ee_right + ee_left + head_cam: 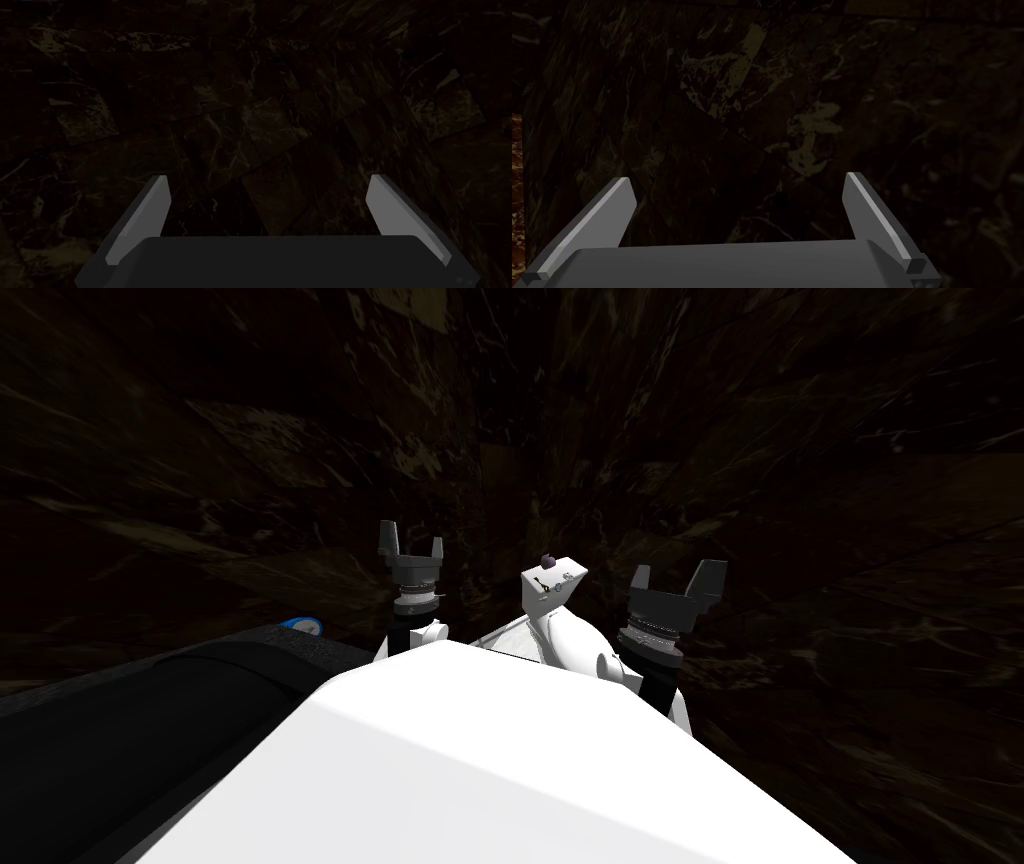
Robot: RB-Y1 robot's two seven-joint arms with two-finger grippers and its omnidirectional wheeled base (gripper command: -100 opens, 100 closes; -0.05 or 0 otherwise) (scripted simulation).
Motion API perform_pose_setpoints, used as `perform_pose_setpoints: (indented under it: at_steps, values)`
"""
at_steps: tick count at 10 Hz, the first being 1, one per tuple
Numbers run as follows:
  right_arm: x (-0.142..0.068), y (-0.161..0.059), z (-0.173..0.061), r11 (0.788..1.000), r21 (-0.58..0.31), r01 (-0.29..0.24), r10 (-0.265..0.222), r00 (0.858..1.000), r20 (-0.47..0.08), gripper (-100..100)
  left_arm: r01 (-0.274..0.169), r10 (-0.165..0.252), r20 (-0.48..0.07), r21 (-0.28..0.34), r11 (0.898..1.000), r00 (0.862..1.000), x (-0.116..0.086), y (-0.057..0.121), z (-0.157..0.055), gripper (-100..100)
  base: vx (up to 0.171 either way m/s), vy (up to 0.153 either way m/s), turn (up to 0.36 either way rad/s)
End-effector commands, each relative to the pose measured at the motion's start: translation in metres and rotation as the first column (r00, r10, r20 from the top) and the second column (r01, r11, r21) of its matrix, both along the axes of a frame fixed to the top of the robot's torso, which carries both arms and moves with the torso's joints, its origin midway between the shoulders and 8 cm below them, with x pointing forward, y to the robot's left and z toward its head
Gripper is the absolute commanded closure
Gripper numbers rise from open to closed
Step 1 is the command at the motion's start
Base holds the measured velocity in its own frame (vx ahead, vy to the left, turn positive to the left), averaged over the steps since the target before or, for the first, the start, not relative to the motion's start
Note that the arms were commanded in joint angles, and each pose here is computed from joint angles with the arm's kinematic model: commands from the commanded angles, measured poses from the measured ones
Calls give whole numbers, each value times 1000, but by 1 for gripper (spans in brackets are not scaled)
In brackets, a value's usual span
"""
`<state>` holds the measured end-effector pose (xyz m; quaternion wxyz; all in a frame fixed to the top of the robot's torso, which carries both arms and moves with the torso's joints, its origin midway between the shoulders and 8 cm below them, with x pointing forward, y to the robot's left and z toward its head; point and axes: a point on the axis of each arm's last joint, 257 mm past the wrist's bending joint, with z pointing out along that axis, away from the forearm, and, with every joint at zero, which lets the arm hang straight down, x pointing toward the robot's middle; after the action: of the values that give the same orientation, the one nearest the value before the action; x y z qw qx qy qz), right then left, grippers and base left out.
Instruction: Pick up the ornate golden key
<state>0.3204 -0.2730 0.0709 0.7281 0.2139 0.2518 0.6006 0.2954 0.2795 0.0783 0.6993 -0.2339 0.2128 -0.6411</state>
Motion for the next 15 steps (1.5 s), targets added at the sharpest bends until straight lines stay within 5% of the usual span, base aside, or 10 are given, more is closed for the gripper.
perform_pose_setpoints:
  at_steps: [1,4,6,9,10,11,12,14,15]
  values:
    - [11,4,-2,999,9,-51,51,998,-29,-100,0,0,0,0,1000,1000,0,0,0,0,2,-9,-18]
    - [26,7,-5,993,50,-111,114,991,-69,-100,0,0,0,0,1000,1000,0,0,0,0,6,-14,-9]
    - [41,12,-5,975,119,-187,199,975,-95,-100,0,0,0,0,1000,1000,0,0,0,0,6,-13,-12]
    - [57,12,-14,960,179,-216,242,959,-145,-100,0,0,0,0,1000,1000,0,0,0,0,7,-11,-4]
    - [65,16,-13,938,227,-260,297,944,-146,-100,0,0,0,0,1000,1000,0,0,0,0,5,-10,-8]
    - [70,14,-18,939,236,-250,293,941,-171,-100,0,0,0,0,1000,1000,0,0,0,0,8,-10,-1]
    - [77,19,-16,911,287,-295,351,922,-165,-100,0,0,0,0,1000,1000,0,0,0,0,10,-17,-8]
    - [83,18,-23,911,301,-281,348,917,-196,-100,0,0,0,0,1000,1000,0,0,0,0,7,-9,1]
    - [92,23,-24,876,360,-321,407,892,-195,-100,0,0,0,0,1000,1000,0,0,0,0,10,-7,-7]
